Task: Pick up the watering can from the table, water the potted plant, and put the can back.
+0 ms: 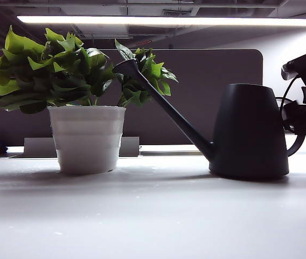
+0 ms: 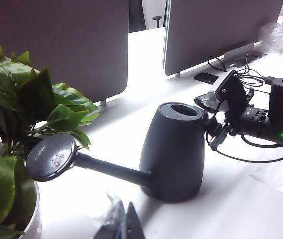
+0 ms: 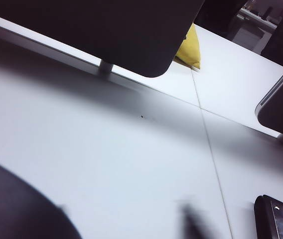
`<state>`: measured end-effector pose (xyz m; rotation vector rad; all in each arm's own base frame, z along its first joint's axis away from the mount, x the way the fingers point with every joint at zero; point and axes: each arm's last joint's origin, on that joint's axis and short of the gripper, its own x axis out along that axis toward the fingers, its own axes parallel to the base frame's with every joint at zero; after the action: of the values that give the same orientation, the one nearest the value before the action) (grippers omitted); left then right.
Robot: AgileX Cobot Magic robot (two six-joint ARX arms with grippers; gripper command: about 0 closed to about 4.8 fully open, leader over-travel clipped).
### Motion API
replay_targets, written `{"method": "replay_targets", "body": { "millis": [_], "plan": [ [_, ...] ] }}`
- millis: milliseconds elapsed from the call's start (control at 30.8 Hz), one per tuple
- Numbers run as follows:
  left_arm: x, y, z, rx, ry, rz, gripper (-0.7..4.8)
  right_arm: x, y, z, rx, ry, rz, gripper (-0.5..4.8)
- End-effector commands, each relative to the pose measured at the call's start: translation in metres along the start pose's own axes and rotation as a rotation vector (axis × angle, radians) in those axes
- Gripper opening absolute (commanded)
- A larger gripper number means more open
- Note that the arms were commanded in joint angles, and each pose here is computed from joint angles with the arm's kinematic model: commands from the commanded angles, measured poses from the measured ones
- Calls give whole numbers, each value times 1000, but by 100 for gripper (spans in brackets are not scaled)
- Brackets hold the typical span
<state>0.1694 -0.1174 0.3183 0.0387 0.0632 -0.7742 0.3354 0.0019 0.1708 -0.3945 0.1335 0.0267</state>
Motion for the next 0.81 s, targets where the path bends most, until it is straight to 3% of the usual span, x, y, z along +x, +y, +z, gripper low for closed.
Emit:
{"method": "replay_targets", "body": {
  "millis": [32, 259, 454, 616, 811],
  "plan": [
    [-1, 0, 3, 5, -20, -3, -6, 1, -1, 4, 4, -28, -1, -1],
    [-1, 0, 3, 6, -20, -3, -6, 0, -3, 8, 37, -52, -9, -1],
    [-4, 0, 6, 8, -33, 2, -6, -12, -14, 36, 110, -151, -41, -1],
    [-13, 0, 13, 28, -37, 62, -6, -28, -32, 79, 109, -222, -66, -1],
    [-22, 4, 34, 138, 87, 220, -6, -35, -58, 146, 99, -273, -34, -2]
  ]
}}
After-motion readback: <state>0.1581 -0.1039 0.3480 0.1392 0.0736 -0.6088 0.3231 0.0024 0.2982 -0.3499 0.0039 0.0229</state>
